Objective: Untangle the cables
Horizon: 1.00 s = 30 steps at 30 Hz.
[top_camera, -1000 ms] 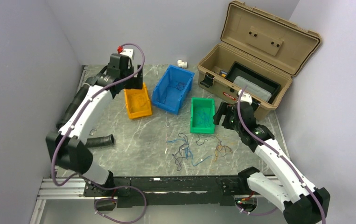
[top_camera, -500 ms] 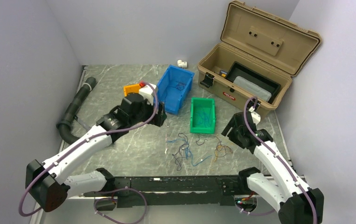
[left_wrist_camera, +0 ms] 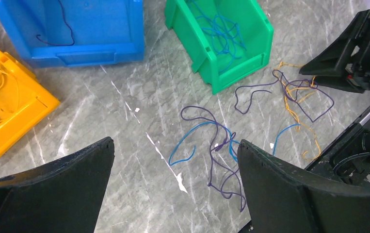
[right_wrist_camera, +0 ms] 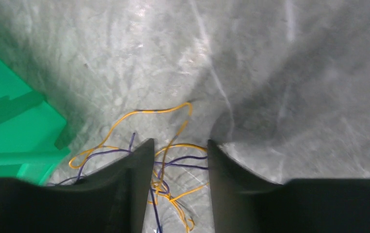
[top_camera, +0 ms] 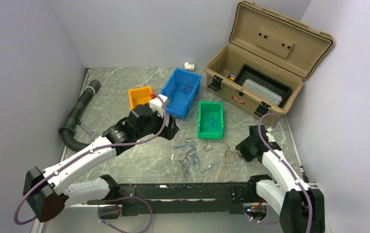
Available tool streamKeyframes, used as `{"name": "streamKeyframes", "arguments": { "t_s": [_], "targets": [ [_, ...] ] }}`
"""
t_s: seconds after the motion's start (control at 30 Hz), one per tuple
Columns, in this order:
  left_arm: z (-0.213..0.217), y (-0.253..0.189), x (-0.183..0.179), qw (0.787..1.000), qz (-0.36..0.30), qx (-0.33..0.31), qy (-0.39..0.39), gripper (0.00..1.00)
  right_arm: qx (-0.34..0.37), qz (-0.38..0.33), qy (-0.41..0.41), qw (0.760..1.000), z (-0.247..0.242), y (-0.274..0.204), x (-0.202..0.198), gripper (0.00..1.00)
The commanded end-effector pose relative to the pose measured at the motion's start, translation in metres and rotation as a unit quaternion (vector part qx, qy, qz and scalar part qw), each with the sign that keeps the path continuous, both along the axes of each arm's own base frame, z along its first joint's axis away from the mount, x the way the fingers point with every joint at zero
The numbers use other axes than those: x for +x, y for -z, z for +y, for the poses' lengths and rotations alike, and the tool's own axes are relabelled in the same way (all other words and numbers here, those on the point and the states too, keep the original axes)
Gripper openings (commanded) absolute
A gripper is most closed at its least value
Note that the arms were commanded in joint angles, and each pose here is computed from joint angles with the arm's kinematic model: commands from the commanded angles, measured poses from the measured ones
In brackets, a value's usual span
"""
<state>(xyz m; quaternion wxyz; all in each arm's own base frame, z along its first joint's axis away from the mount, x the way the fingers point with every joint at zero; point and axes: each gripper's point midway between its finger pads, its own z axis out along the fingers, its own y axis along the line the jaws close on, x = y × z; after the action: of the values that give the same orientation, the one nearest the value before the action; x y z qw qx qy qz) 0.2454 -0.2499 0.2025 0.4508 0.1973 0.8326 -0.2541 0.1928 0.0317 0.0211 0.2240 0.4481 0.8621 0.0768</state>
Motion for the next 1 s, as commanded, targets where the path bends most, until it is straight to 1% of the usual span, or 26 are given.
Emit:
{"name": "streamKeyframes", "arguments": {
  "t_s": [0.0, 0.07, 0.17, 0.27, 0.37, 0.5, 0.53, 0.63, 0.7, 0.77, 0.87, 0.97],
  "targets": [
    [0.000, -0.022, -0.001, 0.999, -0.032, -0.029, 0.001, 0.99, 0.039, -0.061, -0.010, 0.997, 0.014, -0.012, 0.031, 0.33],
    [0.000, -0.026, -0.004, 0.999, -0.035, -0.036, 0.005, 1.00, 0.006, -0.074, 0.003, 0.997, 0.001, -0.024, 0.033, 0.18],
    [0.001, -0.031, -0.006, 0.998, -0.042, -0.043, 0.009, 0.99, -0.038, -0.121, -0.001, 0.992, -0.014, -0.054, 0.037, 0.01],
    [-0.006, -0.037, -0.011, 0.997, -0.046, -0.054, 0.034, 0.99, -0.056, -0.184, -0.054, 0.980, -0.010, -0.090, 0.045, 0.00],
    [-0.017, -0.048, -0.019, 0.993, -0.052, -0.077, 0.071, 0.99, -0.050, -0.263, -0.151, 0.952, 0.012, -0.131, 0.052, 0.00],
    [-0.031, -0.067, -0.030, 0.985, -0.056, -0.113, 0.115, 0.99, -0.011, -0.376, -0.283, 0.882, 0.057, -0.189, 0.051, 0.00],
    [-0.032, -0.071, -0.032, 0.984, -0.057, -0.118, 0.121, 0.99, -0.001, -0.395, -0.306, 0.866, 0.065, -0.199, 0.049, 0.00],
    [-0.035, -0.082, -0.036, 0.982, -0.055, -0.124, 0.135, 1.00, 0.032, -0.445, -0.385, 0.808, 0.093, -0.229, 0.036, 0.00],
    [-0.036, -0.088, -0.038, 0.981, -0.055, -0.126, 0.139, 0.99, 0.054, -0.472, -0.433, 0.766, 0.110, -0.247, 0.025, 0.00],
    [-0.037, -0.096, -0.039, 0.978, -0.059, -0.136, 0.147, 0.99, 0.070, -0.488, -0.471, 0.731, 0.123, -0.261, 0.014, 0.00],
    [-0.042, -0.106, -0.044, 0.971, -0.061, -0.158, 0.167, 1.00, 0.089, -0.503, -0.516, 0.688, 0.139, -0.276, 0.000, 0.00],
    [-0.052, -0.116, -0.052, 0.961, -0.062, -0.174, 0.207, 0.99, 0.112, -0.509, -0.556, 0.647, 0.161, -0.285, -0.016, 0.00]
  ]
}}
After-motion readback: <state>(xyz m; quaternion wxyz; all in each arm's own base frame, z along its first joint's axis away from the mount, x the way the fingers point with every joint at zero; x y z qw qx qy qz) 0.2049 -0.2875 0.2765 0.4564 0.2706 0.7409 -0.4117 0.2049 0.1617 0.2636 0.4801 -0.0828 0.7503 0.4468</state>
